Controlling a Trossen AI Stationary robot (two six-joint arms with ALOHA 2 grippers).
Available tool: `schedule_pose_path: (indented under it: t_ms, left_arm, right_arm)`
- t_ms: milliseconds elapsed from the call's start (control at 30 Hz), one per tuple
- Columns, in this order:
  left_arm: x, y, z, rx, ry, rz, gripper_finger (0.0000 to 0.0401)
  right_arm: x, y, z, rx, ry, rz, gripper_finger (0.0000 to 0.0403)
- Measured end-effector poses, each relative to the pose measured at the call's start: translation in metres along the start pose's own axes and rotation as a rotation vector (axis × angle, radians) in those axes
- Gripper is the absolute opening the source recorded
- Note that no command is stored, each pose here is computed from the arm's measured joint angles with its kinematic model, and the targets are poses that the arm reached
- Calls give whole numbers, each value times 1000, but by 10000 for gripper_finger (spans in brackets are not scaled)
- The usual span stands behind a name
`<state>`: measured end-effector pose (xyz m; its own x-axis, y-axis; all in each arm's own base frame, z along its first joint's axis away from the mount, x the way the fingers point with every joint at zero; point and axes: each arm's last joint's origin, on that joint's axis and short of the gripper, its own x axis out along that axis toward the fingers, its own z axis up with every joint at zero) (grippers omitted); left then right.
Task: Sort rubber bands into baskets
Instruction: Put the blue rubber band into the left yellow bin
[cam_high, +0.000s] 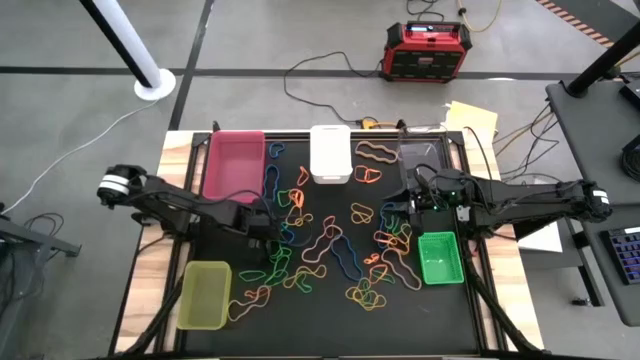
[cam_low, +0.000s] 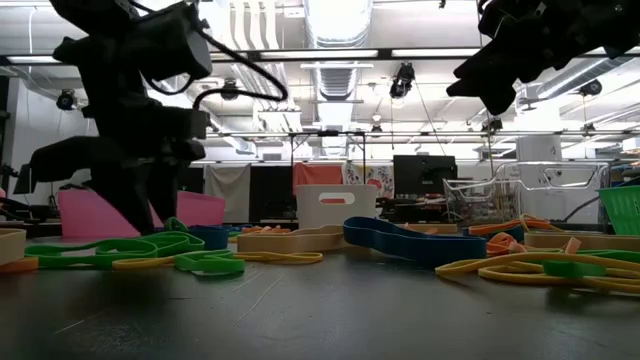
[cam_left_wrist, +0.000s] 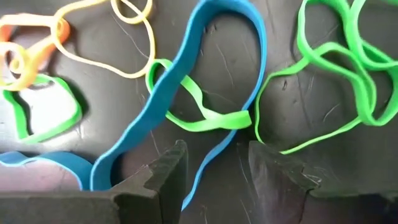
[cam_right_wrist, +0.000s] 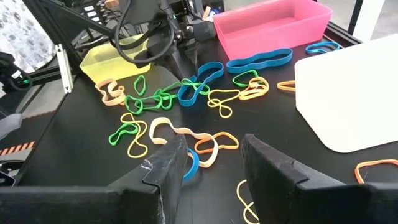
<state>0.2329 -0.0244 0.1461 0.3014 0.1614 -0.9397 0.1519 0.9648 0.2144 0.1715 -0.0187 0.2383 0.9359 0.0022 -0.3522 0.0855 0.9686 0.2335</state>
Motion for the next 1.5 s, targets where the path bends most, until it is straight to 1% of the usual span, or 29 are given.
schedule_pose_path:
  t_ms: [167, 400, 500, 633, 867, 900, 1167, 1300, 1500]
  left_arm:
    - [7, -1, 0, 16, 30, -3, 155]
    - [8, -2, 0, 17, 35, -3, 155]
    - [8, -2, 0, 16, 36, -5, 147]
    - [8, -2, 0, 16, 37, -12, 113]
    - [9, -2, -1, 0, 44, -10, 16]
    - [9, -2, -1, -5, 46, -8, 8]
    - [6, -1, -2, -34, 89, -8, 1]
    - [-1, 1, 5, -38, 82, -13, 0]
    - [-19, 3, 19, -51, 19, -95, 0]
  right_arm:
    - [0, 0, 0, 0, 2, 0, 149]
    - [0, 0, -1, 0, 6, 1, 152]
    - [0, 0, -1, 0, 6, 2, 153]
    - [0, 0, -1, -7, 6, 2, 151]
    - [0, 0, -1, -7, 6, 2, 151]
    - [0, 0, -1, -7, 6, 2, 152]
    - [0, 0, -1, -7, 7, 3, 148]
    - [0, 0, -1, -7, 7, 4, 151]
    - [0, 0, -1, -7, 8, 5, 151]
